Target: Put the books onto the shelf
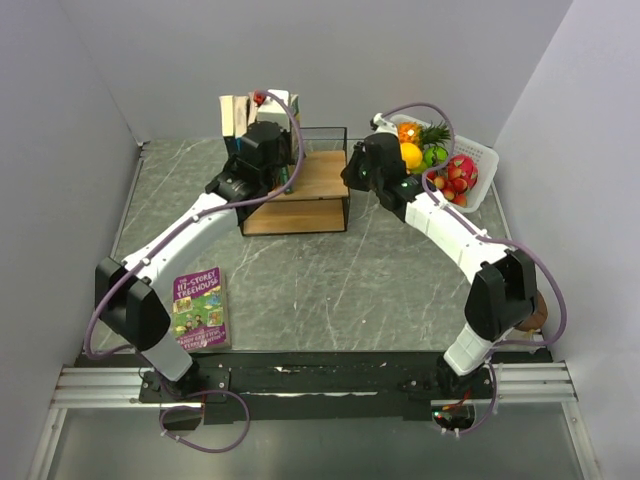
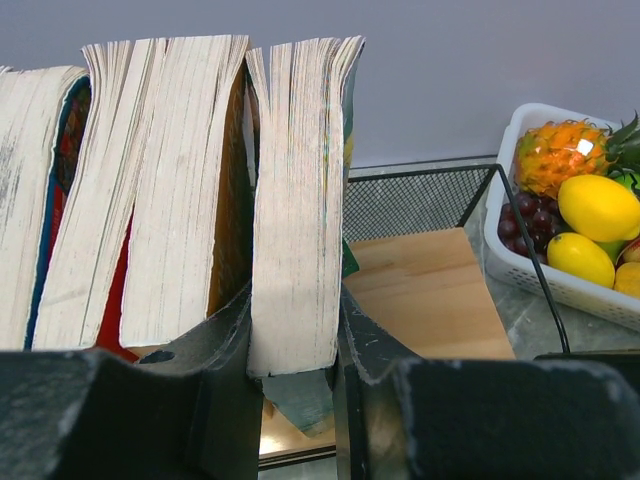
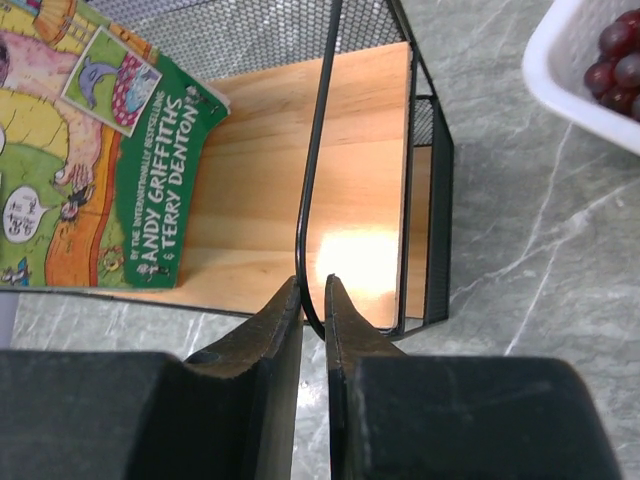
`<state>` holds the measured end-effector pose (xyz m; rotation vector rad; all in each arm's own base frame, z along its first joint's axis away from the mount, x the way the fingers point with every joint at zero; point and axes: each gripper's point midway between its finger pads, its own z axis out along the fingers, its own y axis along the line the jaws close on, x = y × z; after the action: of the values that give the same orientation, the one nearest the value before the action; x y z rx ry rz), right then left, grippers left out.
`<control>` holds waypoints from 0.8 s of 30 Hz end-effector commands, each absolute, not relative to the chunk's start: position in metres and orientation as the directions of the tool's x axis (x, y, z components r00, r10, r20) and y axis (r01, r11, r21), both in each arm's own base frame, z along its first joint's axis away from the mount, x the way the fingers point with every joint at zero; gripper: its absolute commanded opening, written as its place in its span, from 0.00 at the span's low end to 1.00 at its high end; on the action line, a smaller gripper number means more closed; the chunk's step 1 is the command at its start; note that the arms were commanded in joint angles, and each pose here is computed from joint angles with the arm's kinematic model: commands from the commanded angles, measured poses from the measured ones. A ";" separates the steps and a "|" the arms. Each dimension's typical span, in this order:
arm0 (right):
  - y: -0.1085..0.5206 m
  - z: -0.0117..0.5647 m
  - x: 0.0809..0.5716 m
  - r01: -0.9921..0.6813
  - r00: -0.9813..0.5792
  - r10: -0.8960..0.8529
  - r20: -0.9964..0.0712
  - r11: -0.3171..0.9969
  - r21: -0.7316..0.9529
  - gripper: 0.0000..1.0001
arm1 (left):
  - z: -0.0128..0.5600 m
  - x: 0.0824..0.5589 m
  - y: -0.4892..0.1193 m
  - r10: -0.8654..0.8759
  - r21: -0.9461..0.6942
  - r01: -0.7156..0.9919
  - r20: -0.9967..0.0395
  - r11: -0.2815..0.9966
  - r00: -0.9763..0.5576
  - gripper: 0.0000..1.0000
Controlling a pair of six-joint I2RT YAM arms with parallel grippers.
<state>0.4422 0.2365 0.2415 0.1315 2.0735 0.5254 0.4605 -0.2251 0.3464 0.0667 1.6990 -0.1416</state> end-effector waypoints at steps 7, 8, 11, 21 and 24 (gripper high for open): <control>0.264 0.251 0.399 -0.137 -0.573 0.335 -0.748 0.861 0.490 0.00 | 0.382 0.441 -0.204 -0.093 -0.100 0.098 -0.993 0.990 -0.068 0.04; 0.265 0.251 0.397 -0.138 -0.576 0.336 -0.745 0.859 0.493 0.00 | 0.382 0.440 -0.203 -0.094 -0.100 0.097 -0.993 0.990 -0.069 0.04; 0.268 0.251 0.389 -0.143 -0.583 0.334 -0.741 0.856 0.497 0.00 | 0.383 0.436 -0.200 -0.094 -0.100 0.094 -0.993 0.991 -0.069 0.04; 0.262 0.248 0.383 -0.122 -0.592 0.340 -0.730 0.858 0.499 0.00 | 0.376 0.426 -0.191 -0.076 -0.083 0.082 -0.993 0.993 -0.087 0.34; 0.261 0.246 0.384 -0.118 -0.599 0.339 -0.726 0.859 0.499 0.00 | 0.374 0.424 -0.187 -0.073 -0.079 0.071 -0.993 0.994 -0.088 0.47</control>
<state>0.3943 0.2670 0.2407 0.1127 2.1105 0.6188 0.4325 -0.2033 0.3456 0.0654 1.7226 -0.1178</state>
